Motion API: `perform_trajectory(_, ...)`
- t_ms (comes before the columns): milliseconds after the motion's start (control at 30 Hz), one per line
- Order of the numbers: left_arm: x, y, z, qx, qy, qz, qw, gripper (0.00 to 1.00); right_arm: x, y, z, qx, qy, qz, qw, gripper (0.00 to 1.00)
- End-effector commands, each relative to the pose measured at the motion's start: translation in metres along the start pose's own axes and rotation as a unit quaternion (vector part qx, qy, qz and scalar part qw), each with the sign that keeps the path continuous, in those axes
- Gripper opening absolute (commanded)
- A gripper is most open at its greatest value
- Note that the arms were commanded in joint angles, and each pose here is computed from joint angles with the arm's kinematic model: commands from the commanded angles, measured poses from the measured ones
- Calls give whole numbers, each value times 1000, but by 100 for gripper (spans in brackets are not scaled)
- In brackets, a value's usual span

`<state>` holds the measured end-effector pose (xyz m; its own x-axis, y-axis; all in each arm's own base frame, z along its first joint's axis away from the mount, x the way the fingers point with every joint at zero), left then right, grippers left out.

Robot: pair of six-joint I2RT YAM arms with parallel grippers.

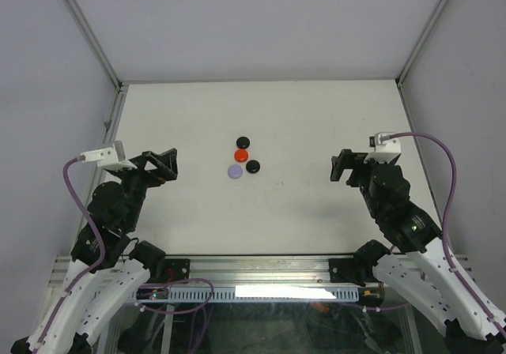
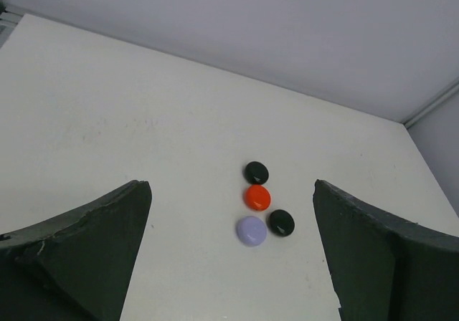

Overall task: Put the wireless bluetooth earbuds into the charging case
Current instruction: Reset both arms

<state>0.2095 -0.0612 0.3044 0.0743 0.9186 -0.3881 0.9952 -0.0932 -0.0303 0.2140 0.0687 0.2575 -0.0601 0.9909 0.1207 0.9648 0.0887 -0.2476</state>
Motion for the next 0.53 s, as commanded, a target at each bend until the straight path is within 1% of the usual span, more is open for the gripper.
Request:
perform_trajectory(0, 13, -5, -1, -23, 25, -17, 999, 99, -4, -2, -21, -52, 33, 12, 998, 99)
perform_trajectory(200, 12, -5, 3, -19, 36, -6, 999, 99, -5, -5, -26, -64, 35, 11, 997, 99)
perform_trajectory(367, 9, -6, 4, -17, 38, 7, 999, 99, -5, -4, -23, -60, 31, 13, 998, 99)
perform_trajectory(500, 9, -9, 2, -25, 33, 9, 999, 99, -4, -2, -23, -58, 30, 11, 998, 99)
Point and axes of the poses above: each gripper's point midway between its finger pads, its own y axis out along the fingers, its own x axis along the line the jaws close on, z = x × y, the point moved 2 cm from there along -y, back along the fingers, and after that the axes turned 1 degree about y, right-handed, at the moved point
